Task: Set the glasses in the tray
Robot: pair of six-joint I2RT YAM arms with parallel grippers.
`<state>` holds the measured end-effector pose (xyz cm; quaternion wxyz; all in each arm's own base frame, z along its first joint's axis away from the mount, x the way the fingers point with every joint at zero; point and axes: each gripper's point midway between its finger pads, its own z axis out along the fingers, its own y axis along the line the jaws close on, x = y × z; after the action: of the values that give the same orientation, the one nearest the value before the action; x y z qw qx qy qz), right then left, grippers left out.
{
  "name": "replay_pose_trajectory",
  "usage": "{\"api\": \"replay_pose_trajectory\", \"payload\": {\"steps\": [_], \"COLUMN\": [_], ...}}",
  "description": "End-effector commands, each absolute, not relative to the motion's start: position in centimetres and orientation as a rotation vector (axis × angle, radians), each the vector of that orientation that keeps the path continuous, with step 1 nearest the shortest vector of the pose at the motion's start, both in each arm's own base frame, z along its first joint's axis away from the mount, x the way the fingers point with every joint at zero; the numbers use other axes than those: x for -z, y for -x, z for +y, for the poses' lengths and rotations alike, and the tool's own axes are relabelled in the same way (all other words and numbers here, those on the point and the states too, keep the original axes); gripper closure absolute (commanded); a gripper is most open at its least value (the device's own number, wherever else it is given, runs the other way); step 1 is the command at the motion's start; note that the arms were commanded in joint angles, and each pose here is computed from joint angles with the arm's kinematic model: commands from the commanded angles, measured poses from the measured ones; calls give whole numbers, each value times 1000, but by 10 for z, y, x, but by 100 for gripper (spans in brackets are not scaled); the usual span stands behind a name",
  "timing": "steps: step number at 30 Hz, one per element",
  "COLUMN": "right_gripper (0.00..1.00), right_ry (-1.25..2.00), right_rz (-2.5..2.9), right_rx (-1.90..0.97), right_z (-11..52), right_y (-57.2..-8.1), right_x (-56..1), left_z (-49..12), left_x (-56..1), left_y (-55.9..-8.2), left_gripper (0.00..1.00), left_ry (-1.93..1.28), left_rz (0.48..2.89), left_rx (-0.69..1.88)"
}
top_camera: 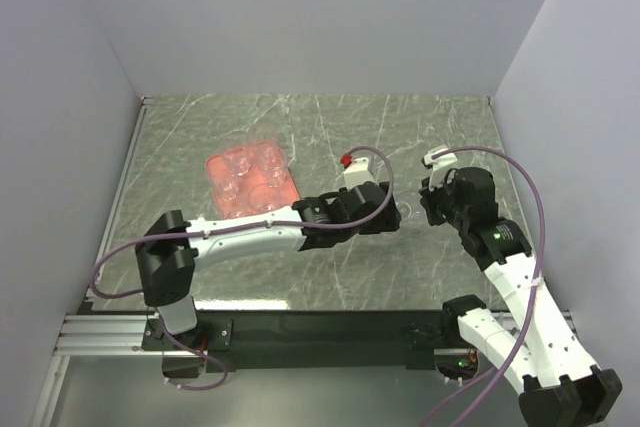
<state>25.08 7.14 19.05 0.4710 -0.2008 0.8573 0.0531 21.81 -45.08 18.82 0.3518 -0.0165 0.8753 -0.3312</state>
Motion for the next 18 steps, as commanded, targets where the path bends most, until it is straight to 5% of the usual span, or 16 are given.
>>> {"api": "replay_pose_trajectory", "payload": {"steps": [1, 8, 11, 15, 18], "right_gripper": [100, 100, 100, 100, 100], "right_ry": [449, 467, 480, 504, 533], "right_rz": [2013, 2026, 2023, 2024, 2015], "right_rx": [-133, -196, -234, -291, -330], "right_z": [75, 84, 89, 97, 102], "right_y": [-261, -255, -251, -245, -240], "right_x": [-213, -209, -210, -209, -209], "left_z": [-447, -447, -445, -443, -439], "left_x": [-188, -179, -173, -170, -169], "left_y": [-225, -235, -240, -244, -245], "left_gripper": [34, 50, 62, 94, 98], "left_ry": [107, 124, 128, 124, 121], "left_rz": [2265, 2267, 2276, 2274, 2266], "left_rx": [734, 565, 487, 430, 410]}}
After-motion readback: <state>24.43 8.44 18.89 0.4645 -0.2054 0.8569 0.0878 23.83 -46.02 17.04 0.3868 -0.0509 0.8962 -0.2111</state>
